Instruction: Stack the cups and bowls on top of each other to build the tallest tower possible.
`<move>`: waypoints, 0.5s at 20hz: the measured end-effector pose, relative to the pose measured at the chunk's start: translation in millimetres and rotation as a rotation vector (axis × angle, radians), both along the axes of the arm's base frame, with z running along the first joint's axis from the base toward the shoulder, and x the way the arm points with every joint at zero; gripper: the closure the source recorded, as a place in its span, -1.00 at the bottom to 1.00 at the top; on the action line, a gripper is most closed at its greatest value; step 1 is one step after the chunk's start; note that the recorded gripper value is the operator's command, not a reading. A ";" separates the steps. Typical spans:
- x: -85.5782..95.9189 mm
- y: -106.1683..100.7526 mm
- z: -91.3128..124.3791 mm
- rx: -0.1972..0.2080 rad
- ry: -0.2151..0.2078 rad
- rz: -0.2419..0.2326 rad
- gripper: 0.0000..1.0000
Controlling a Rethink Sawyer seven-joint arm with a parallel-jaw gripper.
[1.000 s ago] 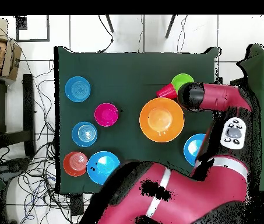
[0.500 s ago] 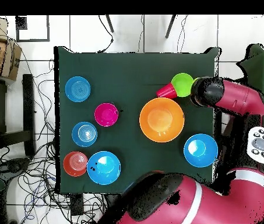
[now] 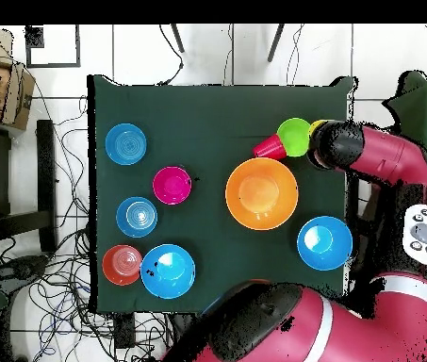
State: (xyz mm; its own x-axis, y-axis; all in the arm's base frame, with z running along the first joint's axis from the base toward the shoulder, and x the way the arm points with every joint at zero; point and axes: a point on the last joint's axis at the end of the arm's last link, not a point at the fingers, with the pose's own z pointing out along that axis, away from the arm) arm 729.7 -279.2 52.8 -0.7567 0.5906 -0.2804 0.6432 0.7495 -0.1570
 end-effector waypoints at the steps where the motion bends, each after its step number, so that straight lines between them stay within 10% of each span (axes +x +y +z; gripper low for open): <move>1: 1.2 2.5 0.0 0.001 -0.001 0.003 1.00; 10: 8.6 18.4 -1.2 0.014 -0.008 0.021 1.00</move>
